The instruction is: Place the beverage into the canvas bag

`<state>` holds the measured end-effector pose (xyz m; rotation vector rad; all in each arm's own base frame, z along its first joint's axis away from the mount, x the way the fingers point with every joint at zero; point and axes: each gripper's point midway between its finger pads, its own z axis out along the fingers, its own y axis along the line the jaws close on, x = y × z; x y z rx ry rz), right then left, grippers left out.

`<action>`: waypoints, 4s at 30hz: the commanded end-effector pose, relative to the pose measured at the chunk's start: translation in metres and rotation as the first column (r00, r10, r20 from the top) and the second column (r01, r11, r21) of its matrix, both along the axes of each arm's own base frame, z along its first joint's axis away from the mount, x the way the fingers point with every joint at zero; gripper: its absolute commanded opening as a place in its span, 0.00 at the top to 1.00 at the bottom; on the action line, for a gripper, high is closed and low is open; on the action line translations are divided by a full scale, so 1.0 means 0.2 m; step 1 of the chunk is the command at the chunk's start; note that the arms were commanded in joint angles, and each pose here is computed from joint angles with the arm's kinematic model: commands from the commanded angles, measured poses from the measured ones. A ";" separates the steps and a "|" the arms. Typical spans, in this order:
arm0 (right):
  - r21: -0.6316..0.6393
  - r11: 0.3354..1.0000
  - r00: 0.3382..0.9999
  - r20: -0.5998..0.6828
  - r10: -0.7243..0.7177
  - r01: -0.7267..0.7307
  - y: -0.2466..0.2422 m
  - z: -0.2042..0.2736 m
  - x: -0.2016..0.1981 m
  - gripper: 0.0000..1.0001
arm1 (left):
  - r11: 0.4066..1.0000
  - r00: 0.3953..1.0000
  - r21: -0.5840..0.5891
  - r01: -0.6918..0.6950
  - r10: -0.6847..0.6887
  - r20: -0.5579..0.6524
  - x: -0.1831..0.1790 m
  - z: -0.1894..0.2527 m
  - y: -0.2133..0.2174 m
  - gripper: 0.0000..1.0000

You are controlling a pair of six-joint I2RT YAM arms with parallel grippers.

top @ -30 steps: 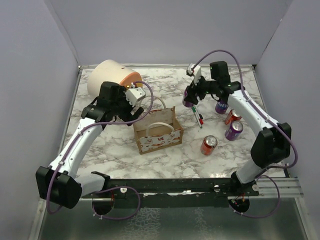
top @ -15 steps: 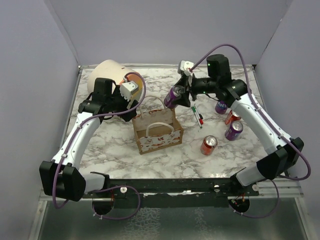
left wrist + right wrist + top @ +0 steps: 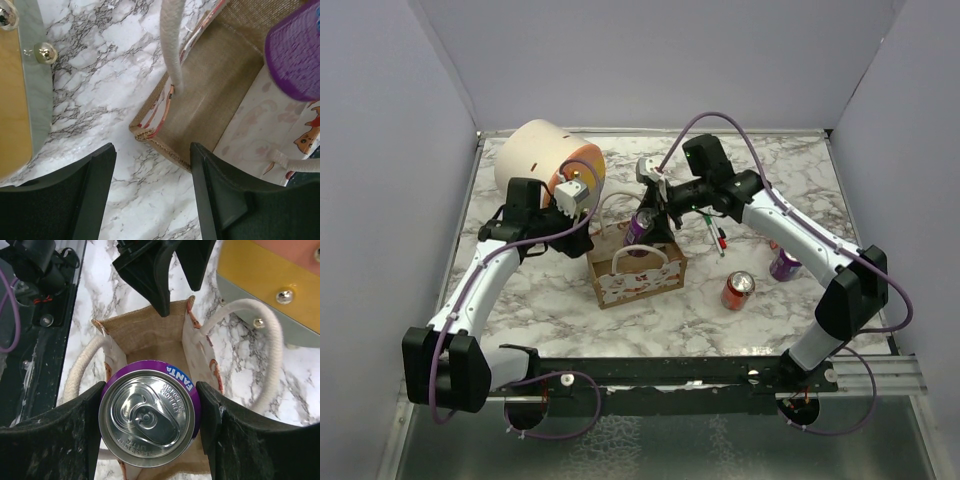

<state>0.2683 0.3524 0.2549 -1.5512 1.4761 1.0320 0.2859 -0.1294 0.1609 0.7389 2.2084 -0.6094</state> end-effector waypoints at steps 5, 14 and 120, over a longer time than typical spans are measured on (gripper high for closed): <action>0.129 0.990 0.998 0.027 0.058 -0.061 0.10 0.06 -0.05 0.99 | 0.981 0.996 -0.173 0.083 -0.087 -0.019 -0.02 0.04 -0.14 0.46; 0.109 0.994 0.996 0.086 -0.027 0.018 0.05 0.05 -0.02 0.99 | 0.942 0.956 -0.240 0.235 -0.268 -0.116 -0.04 0.01 -0.33 0.55; -0.090 0.958 0.960 0.046 0.277 -0.272 0.39 -0.64 -0.26 0.89 | 0.921 0.974 -0.337 0.196 -0.223 -0.043 -0.16 -0.05 -0.24 0.60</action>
